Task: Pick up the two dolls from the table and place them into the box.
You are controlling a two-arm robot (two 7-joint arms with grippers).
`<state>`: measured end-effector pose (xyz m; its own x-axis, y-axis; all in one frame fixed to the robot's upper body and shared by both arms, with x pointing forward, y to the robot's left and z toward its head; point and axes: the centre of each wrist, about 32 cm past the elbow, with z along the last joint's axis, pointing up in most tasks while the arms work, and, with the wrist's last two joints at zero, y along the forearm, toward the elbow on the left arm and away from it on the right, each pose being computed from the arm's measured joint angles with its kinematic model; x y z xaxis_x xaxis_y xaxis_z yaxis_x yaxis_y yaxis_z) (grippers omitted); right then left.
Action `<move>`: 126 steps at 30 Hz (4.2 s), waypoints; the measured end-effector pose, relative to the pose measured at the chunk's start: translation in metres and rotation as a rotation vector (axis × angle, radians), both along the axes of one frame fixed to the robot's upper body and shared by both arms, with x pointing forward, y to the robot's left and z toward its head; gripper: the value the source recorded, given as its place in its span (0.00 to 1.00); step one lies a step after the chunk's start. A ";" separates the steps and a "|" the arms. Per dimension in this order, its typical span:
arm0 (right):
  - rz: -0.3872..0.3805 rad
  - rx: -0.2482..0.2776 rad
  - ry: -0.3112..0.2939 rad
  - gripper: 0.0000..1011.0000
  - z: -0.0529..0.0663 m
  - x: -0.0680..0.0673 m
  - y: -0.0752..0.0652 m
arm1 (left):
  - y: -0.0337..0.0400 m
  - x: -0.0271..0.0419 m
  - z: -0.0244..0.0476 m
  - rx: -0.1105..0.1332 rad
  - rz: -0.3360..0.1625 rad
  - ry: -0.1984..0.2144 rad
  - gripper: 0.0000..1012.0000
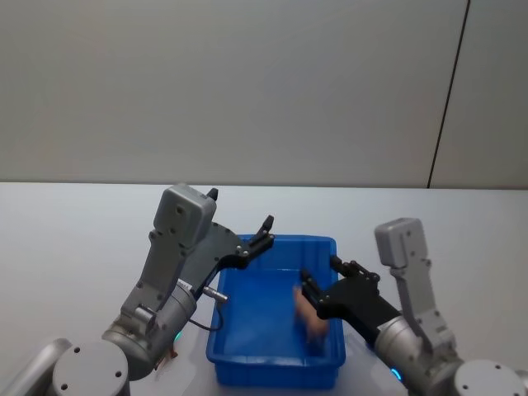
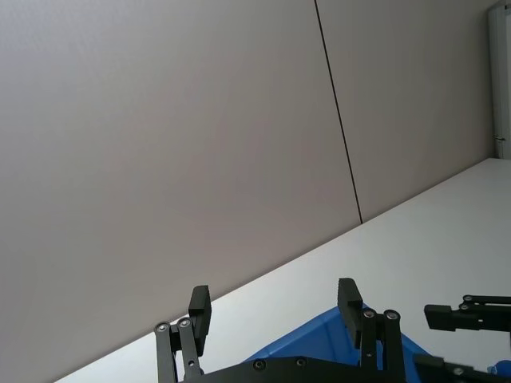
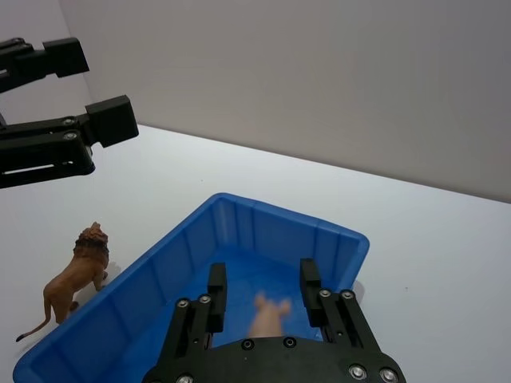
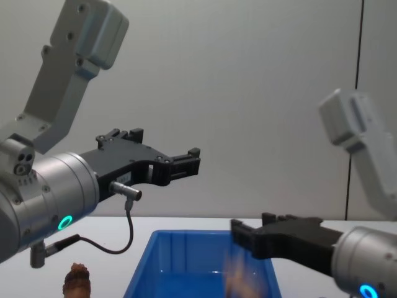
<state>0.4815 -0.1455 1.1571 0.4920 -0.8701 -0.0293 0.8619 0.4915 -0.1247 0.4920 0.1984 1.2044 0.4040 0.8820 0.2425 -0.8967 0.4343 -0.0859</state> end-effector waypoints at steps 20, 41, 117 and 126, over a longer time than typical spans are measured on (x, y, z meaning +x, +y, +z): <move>-0.083 -0.049 0.029 0.99 0.002 0.006 0.015 | 0.0000 0.0000 0.0000 0.000 0.000 0.000 0.99; -0.227 -0.105 0.064 0.99 0.002 -0.016 -0.014 | 0.0000 0.0000 0.0000 0.000 0.000 0.000 0.99; -0.164 -0.140 -0.048 0.15 -0.014 0.004 -0.002 | 0.0000 0.0000 0.0000 0.000 0.000 0.000 0.99; -0.090 -0.117 -0.096 0.14 0.001 0.010 0.010 | 0.0000 0.0000 0.0000 0.000 0.000 0.000 0.99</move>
<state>0.4911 -0.1356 1.1584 0.4074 -0.9056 0.1182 0.9125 0.3986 -0.0914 0.4920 0.1984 1.2044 0.4040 0.8820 0.2425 -0.8967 0.4343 -0.0859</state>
